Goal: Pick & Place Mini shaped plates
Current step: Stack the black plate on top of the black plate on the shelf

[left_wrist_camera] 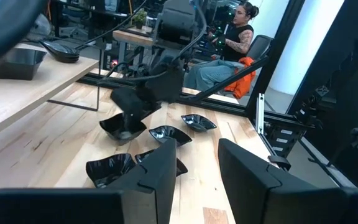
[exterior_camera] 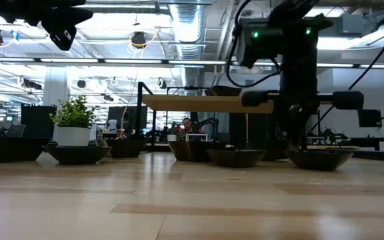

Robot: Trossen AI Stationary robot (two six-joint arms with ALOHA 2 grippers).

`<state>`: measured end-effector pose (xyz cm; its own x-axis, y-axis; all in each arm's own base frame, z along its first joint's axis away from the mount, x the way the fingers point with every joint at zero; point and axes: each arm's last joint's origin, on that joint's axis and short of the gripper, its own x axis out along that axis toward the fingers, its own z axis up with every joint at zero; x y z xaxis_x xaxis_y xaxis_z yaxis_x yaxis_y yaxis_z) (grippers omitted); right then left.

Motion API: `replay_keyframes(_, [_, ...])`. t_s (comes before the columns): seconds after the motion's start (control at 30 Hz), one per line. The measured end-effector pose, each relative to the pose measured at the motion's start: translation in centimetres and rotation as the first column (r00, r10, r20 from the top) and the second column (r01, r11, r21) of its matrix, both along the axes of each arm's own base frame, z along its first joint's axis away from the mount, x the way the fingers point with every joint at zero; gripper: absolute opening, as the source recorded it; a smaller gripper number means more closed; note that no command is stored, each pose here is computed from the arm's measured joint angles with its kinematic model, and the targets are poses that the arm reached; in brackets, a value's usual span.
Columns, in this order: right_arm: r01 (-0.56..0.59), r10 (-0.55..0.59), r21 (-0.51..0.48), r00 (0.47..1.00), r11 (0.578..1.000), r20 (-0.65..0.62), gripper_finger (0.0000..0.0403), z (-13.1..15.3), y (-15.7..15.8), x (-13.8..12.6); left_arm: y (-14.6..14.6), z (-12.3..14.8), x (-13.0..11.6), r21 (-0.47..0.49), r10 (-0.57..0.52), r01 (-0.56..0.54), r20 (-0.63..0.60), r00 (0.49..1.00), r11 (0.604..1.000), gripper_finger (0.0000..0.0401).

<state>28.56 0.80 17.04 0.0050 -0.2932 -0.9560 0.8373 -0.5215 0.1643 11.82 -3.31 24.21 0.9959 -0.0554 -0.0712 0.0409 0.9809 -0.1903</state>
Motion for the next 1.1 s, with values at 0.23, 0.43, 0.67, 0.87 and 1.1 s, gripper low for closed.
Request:
replay_keyframes(0.23, [-0.034, 0.034, 0.0, 0.998, 0.999, 0.051, 0.0001, 1.9, 0.6, -0.7, 0.0, 0.0, 0.0, 0.0, 0.004, -0.004, 0.0, 1.0, 1.0, 0.0121])
replay_keyframes(0.43, [-0.035, 0.038, -0.039, 0.996, 0.999, 0.077, 0.0001, 3.5, 0.7, -1.7, 0.0, 0.0, 0.0, 0.001, 0.005, -0.005, 0.0, 1.0, 1.0, 0.0121])
replay_keyframes(0.67, [-0.056, 0.06, -0.038, 0.992, 0.998, 0.109, 0.0, 4.5, 0.9, -2.2, 0.0, 0.0, 0.0, 0.001, 0.005, -0.005, 0.001, 1.0, 1.0, 0.0121])
replay_keyframes(0.87, [-0.2, 0.194, 0.022, 0.965, 0.979, 0.175, 0.0, 6.4, 2.6, -3.3, 0.0, 0.0, 0.0, 0.002, 0.005, -0.005, 0.0, 1.0, 1.0, 0.0121])
replay_keyframes(1.1, [-0.317, 0.335, -0.114, 0.845, 0.941, 0.417, 0.0, 10.5, 5.0, -5.1, 0.1, 0.0, 0.0, 0.005, 0.028, -0.028, 0.001, 1.0, 1.0, 0.0121])
